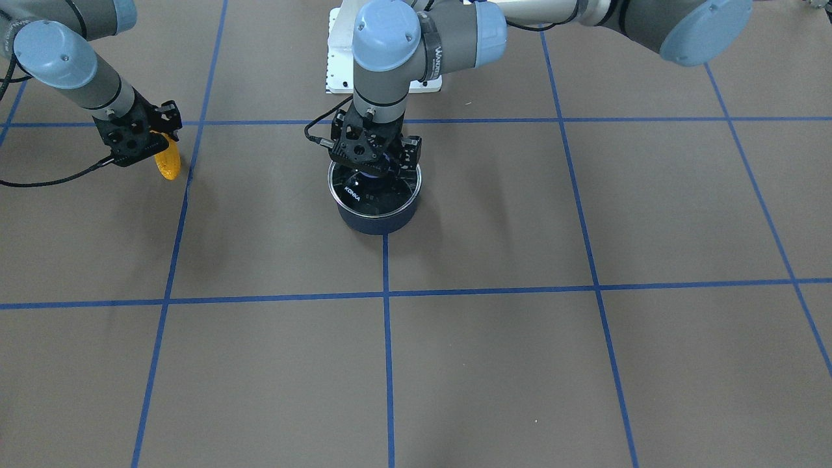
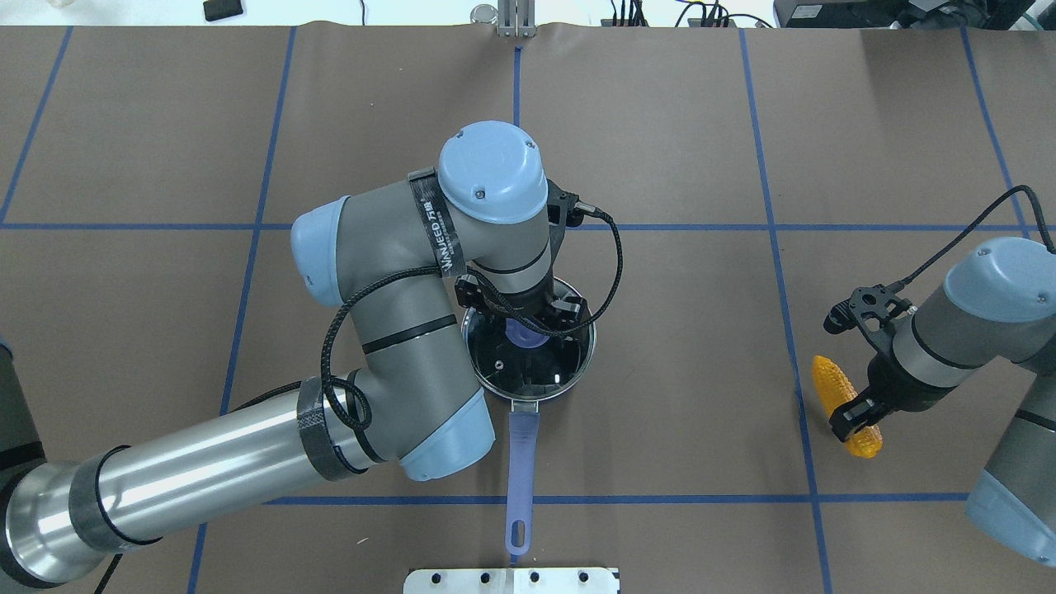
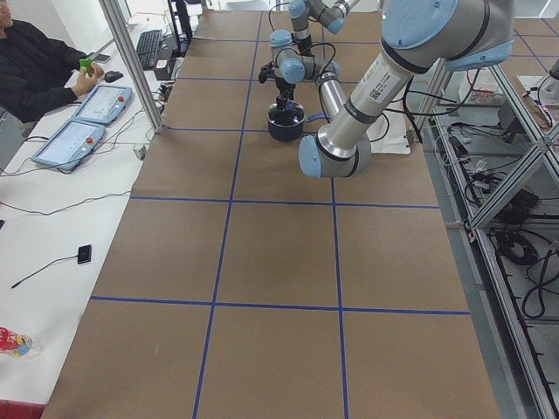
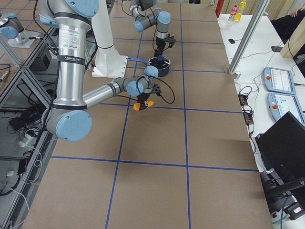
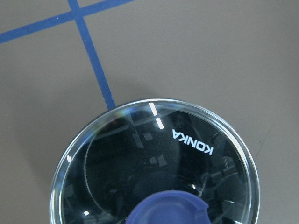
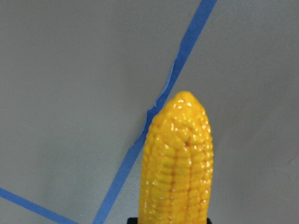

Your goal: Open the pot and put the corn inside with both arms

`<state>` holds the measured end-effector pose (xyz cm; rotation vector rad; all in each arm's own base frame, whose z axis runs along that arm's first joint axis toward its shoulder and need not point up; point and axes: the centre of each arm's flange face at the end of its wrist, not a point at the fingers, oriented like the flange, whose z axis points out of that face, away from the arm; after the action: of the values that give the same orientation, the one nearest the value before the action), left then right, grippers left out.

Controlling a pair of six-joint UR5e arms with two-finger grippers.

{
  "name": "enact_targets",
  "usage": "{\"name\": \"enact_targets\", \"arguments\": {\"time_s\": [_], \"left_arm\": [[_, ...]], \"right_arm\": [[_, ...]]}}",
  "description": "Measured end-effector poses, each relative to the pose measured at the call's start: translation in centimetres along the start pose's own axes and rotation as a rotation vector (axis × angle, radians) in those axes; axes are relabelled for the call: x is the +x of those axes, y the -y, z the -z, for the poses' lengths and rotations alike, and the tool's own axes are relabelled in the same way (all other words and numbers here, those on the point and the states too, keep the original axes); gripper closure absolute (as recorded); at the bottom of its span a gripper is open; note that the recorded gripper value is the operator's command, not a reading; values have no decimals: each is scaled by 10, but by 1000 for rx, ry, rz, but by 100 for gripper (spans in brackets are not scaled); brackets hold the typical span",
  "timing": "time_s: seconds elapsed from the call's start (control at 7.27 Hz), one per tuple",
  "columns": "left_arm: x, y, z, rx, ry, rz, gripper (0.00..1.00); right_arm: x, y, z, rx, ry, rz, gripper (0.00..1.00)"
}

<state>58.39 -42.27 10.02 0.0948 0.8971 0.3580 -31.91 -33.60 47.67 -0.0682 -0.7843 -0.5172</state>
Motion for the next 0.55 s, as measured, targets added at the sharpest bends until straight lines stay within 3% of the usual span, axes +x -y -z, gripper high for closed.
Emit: {"name": "enact_targets", "arguments": {"time_s": [0.55], "left_arm": [[1,1,0,6,6,1,27]], "right_arm": [[-1,0,-3,-4,-3,2,63]]}}
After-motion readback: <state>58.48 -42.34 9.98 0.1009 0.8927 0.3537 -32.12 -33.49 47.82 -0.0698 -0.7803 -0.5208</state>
